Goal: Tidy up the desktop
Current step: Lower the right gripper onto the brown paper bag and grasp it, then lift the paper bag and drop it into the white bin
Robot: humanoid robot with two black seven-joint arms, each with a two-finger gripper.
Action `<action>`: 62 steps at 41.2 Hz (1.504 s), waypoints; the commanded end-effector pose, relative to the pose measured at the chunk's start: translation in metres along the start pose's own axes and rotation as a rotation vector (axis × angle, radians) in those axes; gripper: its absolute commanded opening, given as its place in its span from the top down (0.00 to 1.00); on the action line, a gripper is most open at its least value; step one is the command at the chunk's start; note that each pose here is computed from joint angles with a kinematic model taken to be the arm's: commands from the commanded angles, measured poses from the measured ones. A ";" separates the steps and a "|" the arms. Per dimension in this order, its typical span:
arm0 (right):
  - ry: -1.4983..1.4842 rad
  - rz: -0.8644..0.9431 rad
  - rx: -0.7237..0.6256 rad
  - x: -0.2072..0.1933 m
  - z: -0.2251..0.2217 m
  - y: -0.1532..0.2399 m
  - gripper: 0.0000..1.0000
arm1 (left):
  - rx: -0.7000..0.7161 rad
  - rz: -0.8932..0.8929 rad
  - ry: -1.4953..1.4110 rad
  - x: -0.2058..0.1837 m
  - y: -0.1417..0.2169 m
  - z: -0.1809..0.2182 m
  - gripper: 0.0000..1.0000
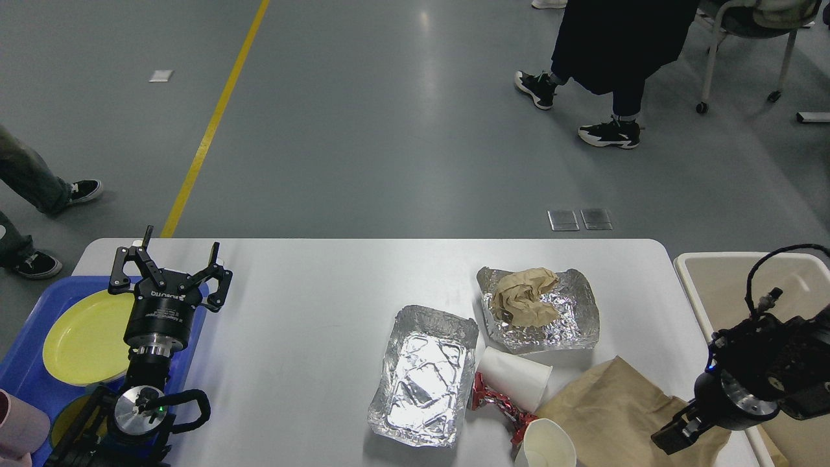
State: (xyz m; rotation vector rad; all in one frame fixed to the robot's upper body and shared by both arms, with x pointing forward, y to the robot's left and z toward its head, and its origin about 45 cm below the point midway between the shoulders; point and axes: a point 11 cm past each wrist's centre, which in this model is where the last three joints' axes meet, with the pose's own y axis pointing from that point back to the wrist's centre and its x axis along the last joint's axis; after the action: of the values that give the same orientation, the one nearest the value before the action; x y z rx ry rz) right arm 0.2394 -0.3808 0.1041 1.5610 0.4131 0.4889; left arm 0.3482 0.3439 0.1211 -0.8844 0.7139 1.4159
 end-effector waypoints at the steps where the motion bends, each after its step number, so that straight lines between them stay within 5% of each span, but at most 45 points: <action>1: -0.018 -0.002 0.011 -0.003 -0.004 -0.007 0.09 | 0.000 0.001 0.001 0.000 0.000 0.000 0.04; 8: -0.021 -0.004 0.015 -0.005 -0.005 -0.010 0.10 | 0.001 0.000 -0.001 0.000 0.000 0.000 0.04; 11: -0.020 0.004 0.013 -0.002 -0.004 -0.011 0.17 | 0.000 0.001 0.001 0.000 0.000 0.000 0.04; 22: -0.025 -0.011 -0.022 -0.003 0.002 -0.011 1.00 | 0.000 0.001 0.001 0.000 0.000 0.000 0.04; 36: -0.084 -0.034 -0.142 -0.011 0.012 -0.014 1.00 | 0.000 0.001 0.001 0.000 0.000 0.000 0.04; 55: -0.120 -0.046 -0.135 -0.016 0.011 -0.012 1.00 | 0.000 -0.001 0.001 0.000 0.000 0.000 0.04; 62: -0.364 0.022 -0.185 -0.006 0.036 0.013 1.00 | 0.000 0.001 0.001 0.000 0.000 0.000 0.04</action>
State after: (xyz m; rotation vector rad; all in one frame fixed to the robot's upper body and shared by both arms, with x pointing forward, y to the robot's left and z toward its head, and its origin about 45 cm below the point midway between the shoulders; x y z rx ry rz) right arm 0.2370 -0.4016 0.0959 1.4392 0.2589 0.3457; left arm 0.3482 0.3439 0.1210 -0.8840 0.7141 1.4162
